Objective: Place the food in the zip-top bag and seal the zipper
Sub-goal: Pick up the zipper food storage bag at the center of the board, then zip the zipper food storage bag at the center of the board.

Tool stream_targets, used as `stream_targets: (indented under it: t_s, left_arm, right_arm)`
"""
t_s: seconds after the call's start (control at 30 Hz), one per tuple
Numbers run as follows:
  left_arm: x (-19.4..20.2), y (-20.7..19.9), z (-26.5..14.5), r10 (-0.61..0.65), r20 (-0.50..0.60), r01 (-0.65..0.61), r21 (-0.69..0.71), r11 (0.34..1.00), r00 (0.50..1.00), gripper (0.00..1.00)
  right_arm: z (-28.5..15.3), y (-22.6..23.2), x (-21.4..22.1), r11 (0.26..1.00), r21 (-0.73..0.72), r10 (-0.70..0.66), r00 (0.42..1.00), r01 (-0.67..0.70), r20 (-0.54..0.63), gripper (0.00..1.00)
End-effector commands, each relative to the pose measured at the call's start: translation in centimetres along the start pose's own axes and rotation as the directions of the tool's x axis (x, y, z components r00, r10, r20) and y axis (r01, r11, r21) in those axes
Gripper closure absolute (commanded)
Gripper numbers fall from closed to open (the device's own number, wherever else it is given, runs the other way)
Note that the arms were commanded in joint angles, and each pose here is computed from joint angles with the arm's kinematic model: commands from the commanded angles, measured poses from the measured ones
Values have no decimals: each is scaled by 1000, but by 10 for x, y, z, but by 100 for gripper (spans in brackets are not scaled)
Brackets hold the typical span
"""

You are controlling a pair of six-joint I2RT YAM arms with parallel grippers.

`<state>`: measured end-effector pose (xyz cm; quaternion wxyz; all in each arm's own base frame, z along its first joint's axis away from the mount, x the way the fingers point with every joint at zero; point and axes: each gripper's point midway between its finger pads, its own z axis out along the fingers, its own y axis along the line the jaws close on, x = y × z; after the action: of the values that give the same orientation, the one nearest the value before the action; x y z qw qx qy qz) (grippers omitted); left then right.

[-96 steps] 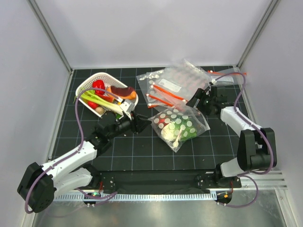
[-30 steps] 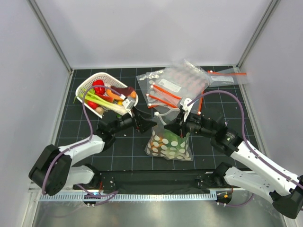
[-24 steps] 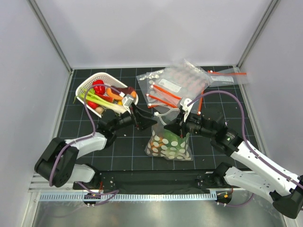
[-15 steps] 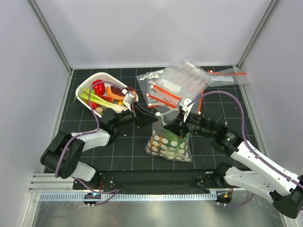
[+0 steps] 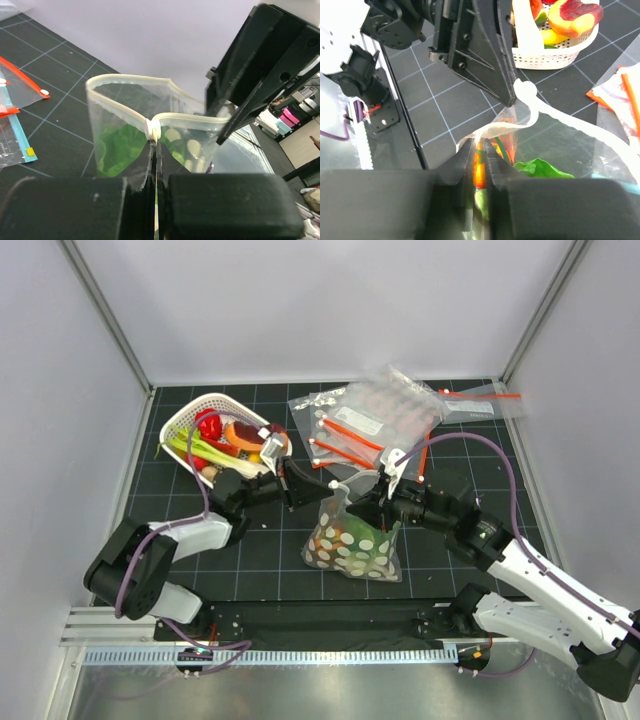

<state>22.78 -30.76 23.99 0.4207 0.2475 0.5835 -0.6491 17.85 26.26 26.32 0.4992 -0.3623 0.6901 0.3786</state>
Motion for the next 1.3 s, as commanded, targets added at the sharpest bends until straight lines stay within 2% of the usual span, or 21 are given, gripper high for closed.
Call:
stream_targets:
  t_s: [0.0, 0.07, 0.1, 0.17, 0.23, 0.4, 0.43, 0.53, 0.63, 0.7, 0.73, 0.8, 0.97, 1.17, 1.27]
  left_arm:
    - [-13, -23, -1, 117, 10, -117, 44, 992, 993, 100]
    - [-14, -33, 0, 191, 1, -191, 51, 980, 982, 100]
    - [-5, -28, 0, 171, -43, -170, 14, 985, 984, 100]
    - [8, -35, 4, 225, -115, -226, 10, 974, 967, 100]
    - [12, -37, 6, 256, -136, -260, -12, 966, 957, 100]
    - [17, -48, -1, 304, -158, -311, -20, 950, 939, 100]
    - [17, -47, -1, 312, -156, -320, -28, 947, 937, 100]
    - [18, -54, -3, 344, -150, -350, -16, 936, 927, 100]
    - [18, -61, -2, 362, -148, -366, -2, 931, 921, 100]
    - [20, -65, -2, 368, -154, -371, 12, 929, 917, 100]
    - [20, -72, -1, 392, -151, -392, 30, 919, 907, 100]
    - [23, -74, -1, 402, -172, -404, 26, 915, 899, 100]
    - [28, -86, -3, 440, -177, -439, 49, 897, 880, 100]
    - [30, -93, -5, 455, -181, -451, 67, 890, 872, 100]
    - [31, -94, -7, 458, -184, -454, 67, 889, 870, 100]
  right_arm:
    - [-5, -2, -21, 999, 30, -39, 996, 36, 75, 70]
    - [-9, -3, -26, 998, 43, -44, 995, 40, 95, 63]
    - [-10, -5, -27, 997, 59, -45, 994, 39, 100, 58]
    - [-13, -6, -31, 996, 72, -52, 991, 44, 121, 56]
    - [-16, -6, -37, 995, 79, -64, 987, 53, 147, 53]
    - [-29, 1, -54, 994, 74, -99, 964, 83, 247, 52]
    - [-31, 7, -64, 990, 50, -142, 943, 133, 300, 52]
    - [-34, 9, -65, 979, 55, -202, 911, 195, 360, 52]
    - [-28, 18, -54, 968, -7, -236, 916, 252, 325, 48]
    - [-24, 24, -53, 960, -52, -247, 920, 275, 303, 41]
    - [-17, 22, -44, 964, -68, -233, 938, 258, 256, 34]
    - [-10, 20, -43, 961, -79, -244, 945, 266, 220, 34]
    - [-8, 22, -45, 953, -94, -262, 940, 287, 221, 37]
    - [-9, 33, -37, 935, -173, -277, 943, 309, 186, 39]
    - [-11, 42, -33, 924, -224, -272, 945, 309, 183, 38]
